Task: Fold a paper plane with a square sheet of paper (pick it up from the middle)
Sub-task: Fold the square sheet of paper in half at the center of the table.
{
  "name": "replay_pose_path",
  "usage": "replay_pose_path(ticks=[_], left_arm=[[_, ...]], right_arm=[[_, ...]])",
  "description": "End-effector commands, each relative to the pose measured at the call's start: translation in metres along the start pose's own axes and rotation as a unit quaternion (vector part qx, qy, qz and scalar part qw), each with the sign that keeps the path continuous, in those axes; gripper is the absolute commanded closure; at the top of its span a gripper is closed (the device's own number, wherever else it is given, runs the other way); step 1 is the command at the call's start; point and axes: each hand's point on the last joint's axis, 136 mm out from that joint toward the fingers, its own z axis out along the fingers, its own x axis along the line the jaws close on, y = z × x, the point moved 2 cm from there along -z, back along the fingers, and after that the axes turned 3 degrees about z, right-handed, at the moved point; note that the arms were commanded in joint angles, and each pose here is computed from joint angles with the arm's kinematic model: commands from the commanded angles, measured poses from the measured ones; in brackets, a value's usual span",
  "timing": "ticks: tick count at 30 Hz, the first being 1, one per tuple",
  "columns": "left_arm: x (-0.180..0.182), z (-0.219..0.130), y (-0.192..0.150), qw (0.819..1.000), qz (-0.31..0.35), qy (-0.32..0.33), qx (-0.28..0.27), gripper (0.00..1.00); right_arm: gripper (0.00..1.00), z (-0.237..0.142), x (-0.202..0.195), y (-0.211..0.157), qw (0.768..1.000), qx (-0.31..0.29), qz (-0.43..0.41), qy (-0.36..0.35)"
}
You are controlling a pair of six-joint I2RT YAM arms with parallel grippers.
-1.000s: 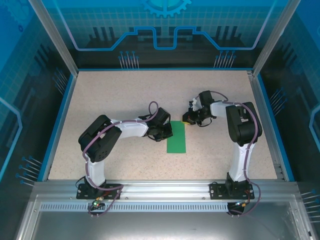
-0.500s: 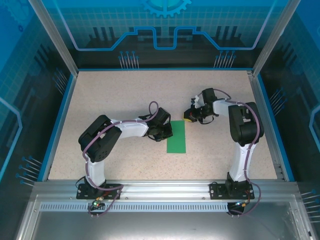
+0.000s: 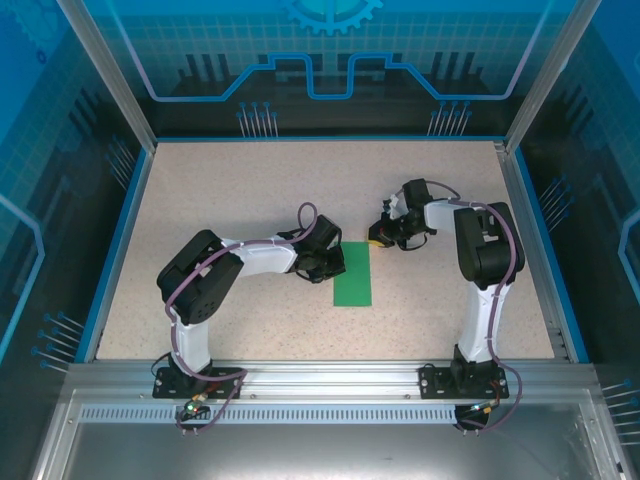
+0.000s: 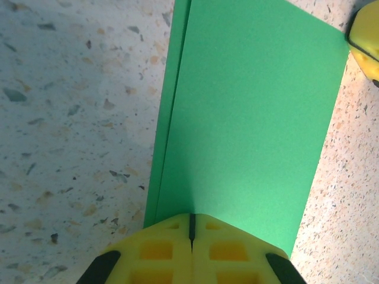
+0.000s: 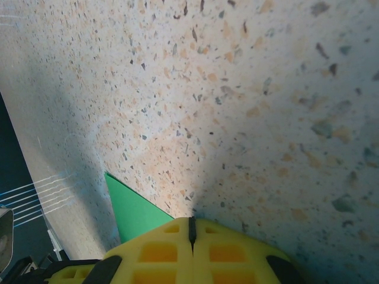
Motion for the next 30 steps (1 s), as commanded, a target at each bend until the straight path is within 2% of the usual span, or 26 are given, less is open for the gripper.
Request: replay_pose_path(ticks=[1, 9, 21, 25, 30], left_arm=[[0.054, 0.009, -0.030, 0.993, -0.003, 0.104, 0.048, 1.00], [0.054, 0.010, -0.030, 0.993, -0.003, 0.104, 0.048, 1.00], [0.054, 0.009, -0.030, 0.993, -0.003, 0.104, 0.048, 1.00], [0.055, 0.009, -0.030, 0.993, -0.003, 0.104, 0.047, 1.00], [0.055, 0.009, -0.031, 0.994, -0.003, 0.104, 0.047, 1.00]], right_arm=[[1.00, -0.003, -0.006, -0.006, 1.000, 0.006, 0.009, -0.024], [1.00, -0.019, 0.028, -0.006, 1.000, -0.001, -0.015, 0.025], [1.00, 0.014, -0.002, -0.016, 0.999, 0.032, 0.006, -0.020], [1.00, 0.008, -0.001, -0.013, 1.000, 0.025, 0.006, -0.015], [1.00, -0.018, 0.028, -0.014, 1.000, 0.010, -0.020, 0.013]])
